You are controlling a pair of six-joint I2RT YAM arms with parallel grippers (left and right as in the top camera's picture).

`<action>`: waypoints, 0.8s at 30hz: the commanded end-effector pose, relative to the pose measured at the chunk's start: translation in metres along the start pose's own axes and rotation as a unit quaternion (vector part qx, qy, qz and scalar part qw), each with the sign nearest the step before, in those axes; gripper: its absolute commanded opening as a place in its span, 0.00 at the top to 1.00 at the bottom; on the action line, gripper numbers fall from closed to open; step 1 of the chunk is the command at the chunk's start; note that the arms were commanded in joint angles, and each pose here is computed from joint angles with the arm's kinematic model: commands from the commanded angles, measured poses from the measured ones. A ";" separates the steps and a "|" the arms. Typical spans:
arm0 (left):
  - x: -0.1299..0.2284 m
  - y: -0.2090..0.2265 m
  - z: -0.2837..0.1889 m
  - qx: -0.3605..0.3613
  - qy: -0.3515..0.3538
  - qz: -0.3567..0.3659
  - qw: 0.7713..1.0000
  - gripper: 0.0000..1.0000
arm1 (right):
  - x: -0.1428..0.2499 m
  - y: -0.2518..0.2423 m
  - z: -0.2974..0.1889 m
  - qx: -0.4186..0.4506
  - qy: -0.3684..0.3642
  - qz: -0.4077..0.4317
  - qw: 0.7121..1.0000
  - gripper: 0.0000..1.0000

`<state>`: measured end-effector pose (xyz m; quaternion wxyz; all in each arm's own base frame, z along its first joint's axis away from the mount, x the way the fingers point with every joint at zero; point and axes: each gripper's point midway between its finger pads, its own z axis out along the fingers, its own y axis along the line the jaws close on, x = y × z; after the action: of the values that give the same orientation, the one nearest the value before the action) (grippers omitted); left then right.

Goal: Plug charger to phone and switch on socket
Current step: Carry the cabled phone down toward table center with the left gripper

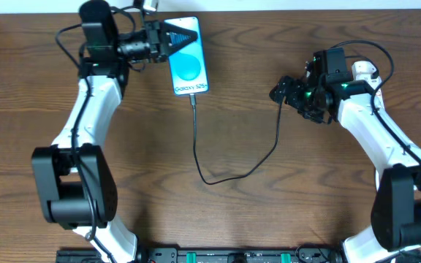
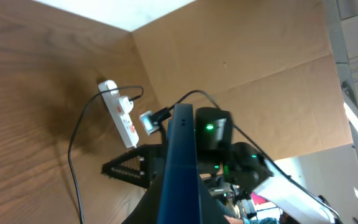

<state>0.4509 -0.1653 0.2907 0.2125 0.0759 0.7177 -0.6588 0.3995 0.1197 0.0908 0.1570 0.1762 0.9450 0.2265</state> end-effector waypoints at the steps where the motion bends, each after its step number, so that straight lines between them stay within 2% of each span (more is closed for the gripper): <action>1: 0.008 0.017 0.020 0.003 0.018 -0.002 1.000 0.92 | -0.010 0.006 -0.025 0.003 -0.036 -0.014 0.999 0.01; 13: 0.030 0.102 0.058 -0.034 0.028 -0.079 0.996 0.93 | -0.011 0.017 -0.077 0.000 -0.086 -0.028 0.996 0.01; 16: 0.031 0.134 0.059 -0.086 0.001 -0.125 0.988 0.93 | -0.011 0.019 -0.085 -0.005 -0.093 -0.030 0.995 0.01; 19: 0.036 0.168 0.053 -0.162 -0.031 -0.174 0.971 0.93 | -0.011 0.021 -0.089 -0.008 -0.097 -0.032 0.995 0.01; 21: 0.042 0.181 0.051 -0.195 -0.032 -0.167 0.966 0.93 | -0.011 0.021 -0.090 -0.008 -0.098 -0.032 0.995 0.01; 24: 0.053 0.184 0.055 -0.207 -0.012 -0.145 0.967 0.93 | -0.011 0.021 -0.090 -0.007 -0.099 -0.032 0.995 0.01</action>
<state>0.4827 -0.2047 0.1029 0.0919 -0.1158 0.8195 -0.5536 0.3801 0.1024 0.1722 0.2440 0.1722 0.9298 0.2151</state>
